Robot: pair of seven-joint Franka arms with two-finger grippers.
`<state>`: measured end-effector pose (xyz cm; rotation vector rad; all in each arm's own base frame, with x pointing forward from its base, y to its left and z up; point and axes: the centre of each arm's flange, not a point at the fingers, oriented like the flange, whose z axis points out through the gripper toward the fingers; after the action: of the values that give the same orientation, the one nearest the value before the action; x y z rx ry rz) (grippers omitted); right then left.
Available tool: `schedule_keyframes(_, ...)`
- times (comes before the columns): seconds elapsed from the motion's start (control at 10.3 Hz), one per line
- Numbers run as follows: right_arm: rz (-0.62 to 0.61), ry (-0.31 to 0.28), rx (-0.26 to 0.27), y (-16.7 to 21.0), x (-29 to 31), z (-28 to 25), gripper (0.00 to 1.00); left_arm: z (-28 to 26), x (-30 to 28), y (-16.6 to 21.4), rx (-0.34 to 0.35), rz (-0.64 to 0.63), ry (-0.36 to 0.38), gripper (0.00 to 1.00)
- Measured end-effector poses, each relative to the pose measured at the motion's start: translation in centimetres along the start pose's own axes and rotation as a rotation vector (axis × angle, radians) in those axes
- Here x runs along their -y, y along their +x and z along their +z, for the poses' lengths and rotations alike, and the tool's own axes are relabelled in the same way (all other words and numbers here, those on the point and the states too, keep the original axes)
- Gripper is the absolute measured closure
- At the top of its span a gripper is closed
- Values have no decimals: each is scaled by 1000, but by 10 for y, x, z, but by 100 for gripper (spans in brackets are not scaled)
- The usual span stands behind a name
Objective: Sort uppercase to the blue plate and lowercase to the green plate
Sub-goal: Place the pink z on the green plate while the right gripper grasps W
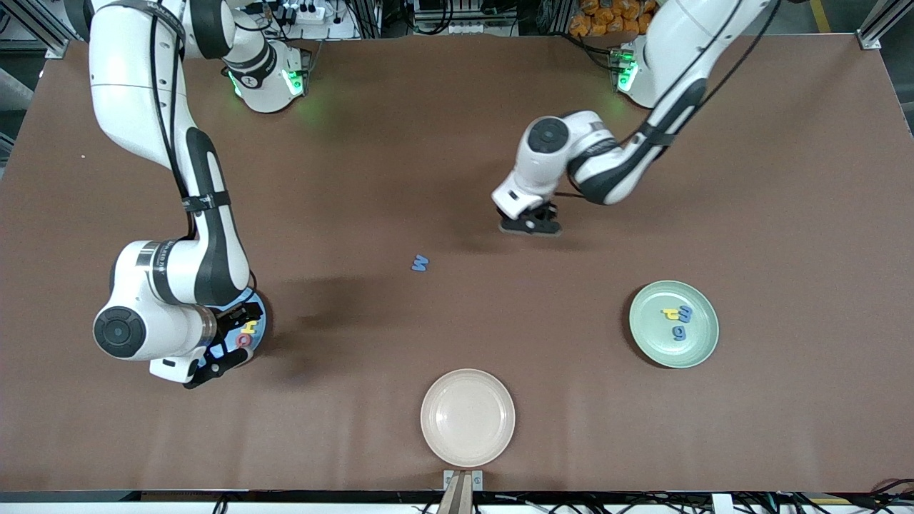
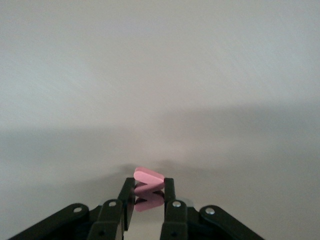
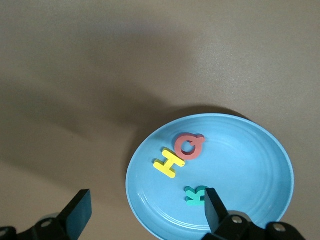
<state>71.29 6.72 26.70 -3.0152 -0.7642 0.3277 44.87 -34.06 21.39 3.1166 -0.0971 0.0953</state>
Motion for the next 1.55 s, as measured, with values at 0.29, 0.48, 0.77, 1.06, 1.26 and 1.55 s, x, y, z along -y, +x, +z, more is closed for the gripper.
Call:
schedule_keyframes(0.29, 7, 10, -2, 8, 18, 2, 0, -12, 130, 68, -27, 59, 36, 73)
schedule_keyframes(0.48, 35, 7, 0, 22, 56, 2, 0, -17, 222, 97, -32, 176, 57, 73)
schedule_keyframes(0.77, -69, -35, -27, 56, 188, 1, 0, -17, 317, 119, -31, 287, 104, 73)
schedule_keyframes(1.06, 63, 8, -64, 66, 297, 4, 0, -12, 330, 131, -38, 306, 102, 73)
schedule_keyframes(1.26, 316, 16, -58, 64, 323, 13, 0, -14, 328, 140, -53, 307, 99, 63)
schedule_keyframes(1.55, 533, 11, -96, 57, 367, 51, 0, -32, 321, 158, -88, 320, 112, 23)
